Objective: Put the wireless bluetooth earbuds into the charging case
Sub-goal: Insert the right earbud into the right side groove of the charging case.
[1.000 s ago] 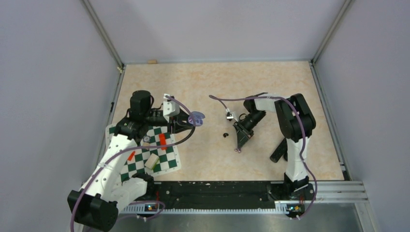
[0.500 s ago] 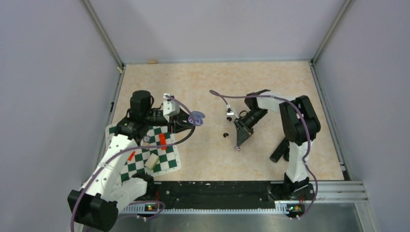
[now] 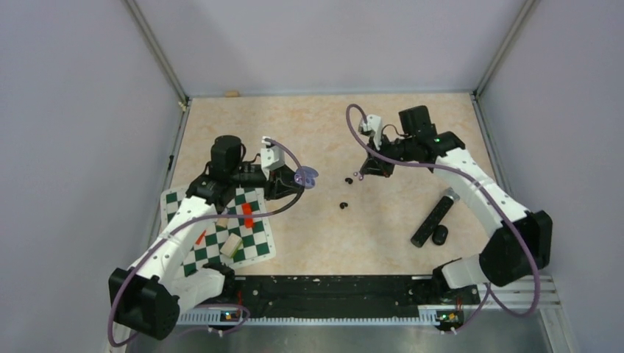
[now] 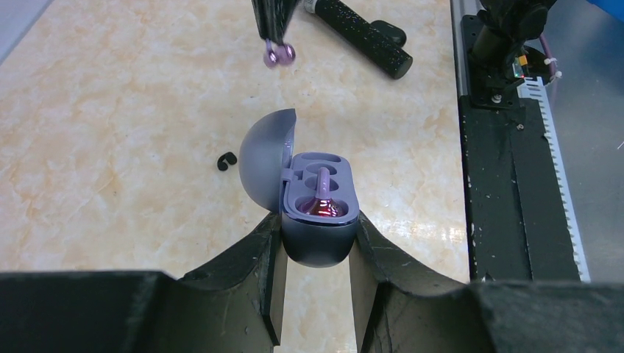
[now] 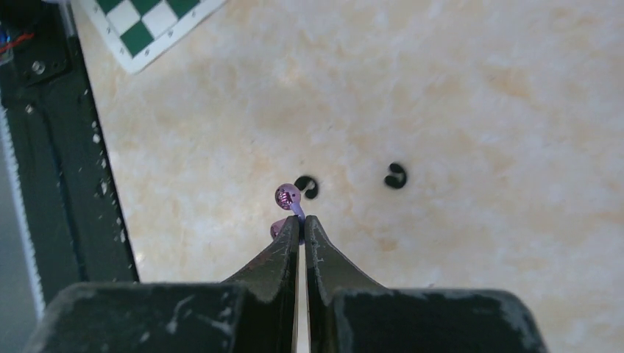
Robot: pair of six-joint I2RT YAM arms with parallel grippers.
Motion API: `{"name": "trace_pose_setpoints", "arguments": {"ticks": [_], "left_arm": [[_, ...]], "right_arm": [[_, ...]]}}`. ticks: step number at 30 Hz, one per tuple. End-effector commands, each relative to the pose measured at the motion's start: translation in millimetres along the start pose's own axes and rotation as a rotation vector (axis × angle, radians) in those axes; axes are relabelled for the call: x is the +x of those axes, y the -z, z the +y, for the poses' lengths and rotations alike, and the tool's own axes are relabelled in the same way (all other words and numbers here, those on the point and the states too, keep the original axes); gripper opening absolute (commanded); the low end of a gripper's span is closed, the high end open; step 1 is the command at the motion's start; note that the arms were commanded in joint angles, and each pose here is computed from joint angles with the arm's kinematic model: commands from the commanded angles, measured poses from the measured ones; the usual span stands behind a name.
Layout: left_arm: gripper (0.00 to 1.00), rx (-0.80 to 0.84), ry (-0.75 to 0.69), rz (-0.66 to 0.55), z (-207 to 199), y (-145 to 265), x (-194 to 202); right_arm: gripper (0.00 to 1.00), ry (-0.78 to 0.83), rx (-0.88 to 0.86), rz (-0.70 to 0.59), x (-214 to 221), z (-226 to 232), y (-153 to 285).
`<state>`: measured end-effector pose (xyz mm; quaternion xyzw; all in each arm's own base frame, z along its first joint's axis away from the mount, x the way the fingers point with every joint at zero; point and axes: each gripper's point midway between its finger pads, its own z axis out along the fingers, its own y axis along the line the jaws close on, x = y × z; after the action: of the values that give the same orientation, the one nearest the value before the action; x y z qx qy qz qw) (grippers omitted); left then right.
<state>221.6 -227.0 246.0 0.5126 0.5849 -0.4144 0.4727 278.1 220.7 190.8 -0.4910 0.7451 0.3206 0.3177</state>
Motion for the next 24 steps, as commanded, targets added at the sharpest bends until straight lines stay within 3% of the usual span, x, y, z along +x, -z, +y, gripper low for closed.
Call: {"name": "trace_pose_setpoints", "arguments": {"ticks": [1, 10, 16, 24], "left_arm": [[0.00, -0.015, -0.008, -0.017, 7.6, -6.7, -3.8], [0.00, 0.010, 0.025, -0.013, 5.9, -12.1, 1.5], [0.01, 0.025, 0.043, -0.014, 4.2, -14.2, 4.2], [0.02, 0.051, 0.088, -0.013, 3.4, -19.5, 11.9]], "right_arm": [[0.00, 0.162, 0.179, -0.237, -68.6, -9.6, 36.7], [0.00, 0.385, 0.198, -0.456, -133.2, 40.7, 71.7], [0.00, 0.495, 0.146, -0.493, -130.5, 80.0, 46.5], [0.00, 0.493, 0.066, -0.480, -122.0, 95.2, 22.4]]}}
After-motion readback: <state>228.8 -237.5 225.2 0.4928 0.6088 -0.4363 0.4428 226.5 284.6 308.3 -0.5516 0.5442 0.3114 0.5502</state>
